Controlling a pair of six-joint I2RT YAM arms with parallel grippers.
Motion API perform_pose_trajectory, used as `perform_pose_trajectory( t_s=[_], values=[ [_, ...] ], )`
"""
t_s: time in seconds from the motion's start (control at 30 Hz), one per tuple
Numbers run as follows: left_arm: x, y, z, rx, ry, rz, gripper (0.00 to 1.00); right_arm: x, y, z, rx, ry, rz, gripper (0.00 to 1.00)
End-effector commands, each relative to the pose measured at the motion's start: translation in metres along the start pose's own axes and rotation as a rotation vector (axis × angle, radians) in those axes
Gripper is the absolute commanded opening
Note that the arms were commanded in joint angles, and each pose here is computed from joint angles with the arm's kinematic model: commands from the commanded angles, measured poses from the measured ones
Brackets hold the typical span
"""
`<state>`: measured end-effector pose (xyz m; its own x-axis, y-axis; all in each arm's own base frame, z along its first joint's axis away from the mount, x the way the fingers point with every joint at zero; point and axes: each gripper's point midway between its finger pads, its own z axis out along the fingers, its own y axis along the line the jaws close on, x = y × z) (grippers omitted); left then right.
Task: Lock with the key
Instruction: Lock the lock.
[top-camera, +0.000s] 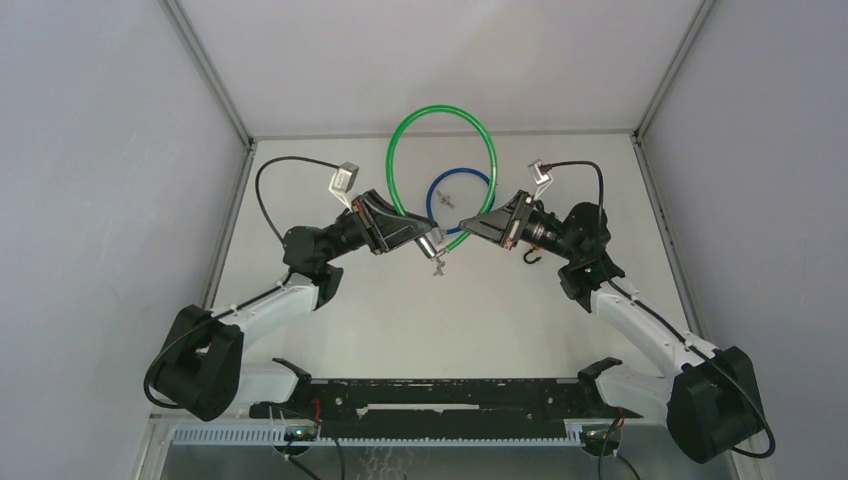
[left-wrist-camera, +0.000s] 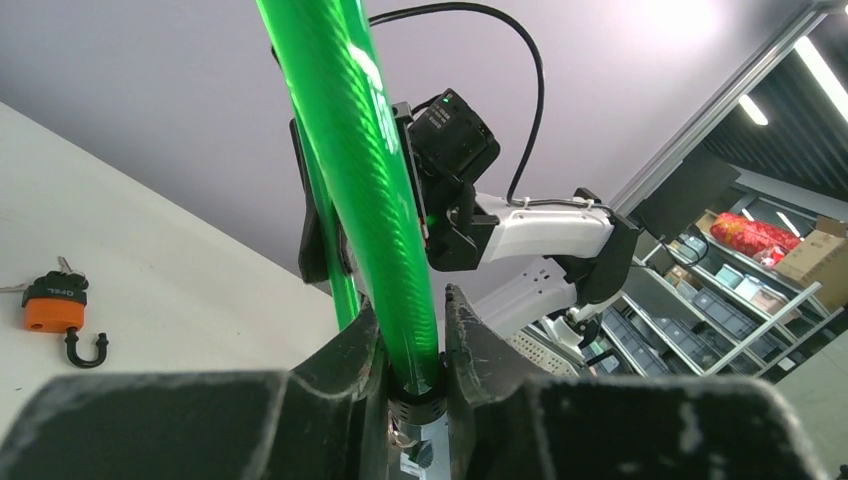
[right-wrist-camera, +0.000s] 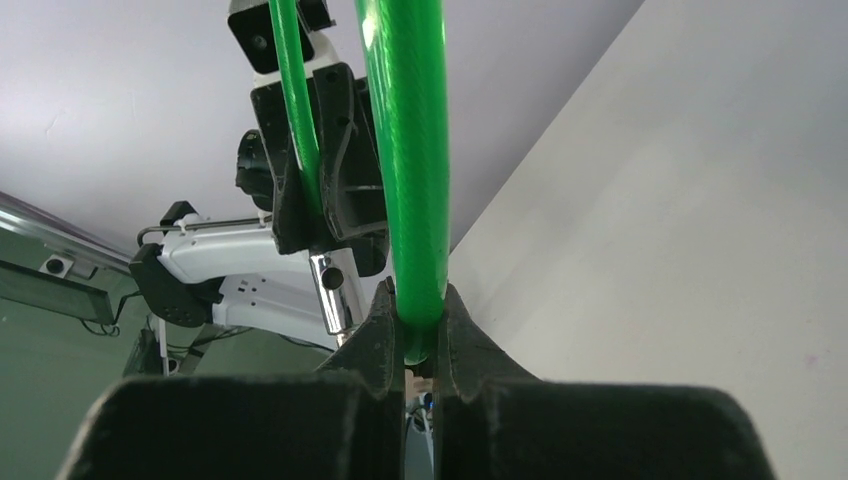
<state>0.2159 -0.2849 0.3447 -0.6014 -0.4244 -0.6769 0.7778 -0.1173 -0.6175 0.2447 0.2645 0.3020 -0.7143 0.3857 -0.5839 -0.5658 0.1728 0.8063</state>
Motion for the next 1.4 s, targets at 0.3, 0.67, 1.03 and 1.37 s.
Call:
perform_pose_trajectory(
  t_s=[0.3,0.67,1.03,1.37],
  values=[
    [0.001,-0.014,0.000,0.056,0.028,0.048,0.00,-0.037,0.043,-0.006,-0.101,-0.105,-0.107,0.00],
    [0.006,-0.013,-0.001,0.057,0.055,0.037,0.00,-0.044,0.060,0.003,-0.154,-0.121,-0.118,0.00],
    [0.006,-0.014,-0.001,0.057,0.057,0.044,0.00,-0.041,0.067,0.006,-0.174,-0.102,-0.124,0.00],
    [0.008,-0.012,-0.002,0.054,0.063,0.044,0.00,-0.045,0.073,0.003,-0.187,-0.119,-0.133,0.00]
  ],
)
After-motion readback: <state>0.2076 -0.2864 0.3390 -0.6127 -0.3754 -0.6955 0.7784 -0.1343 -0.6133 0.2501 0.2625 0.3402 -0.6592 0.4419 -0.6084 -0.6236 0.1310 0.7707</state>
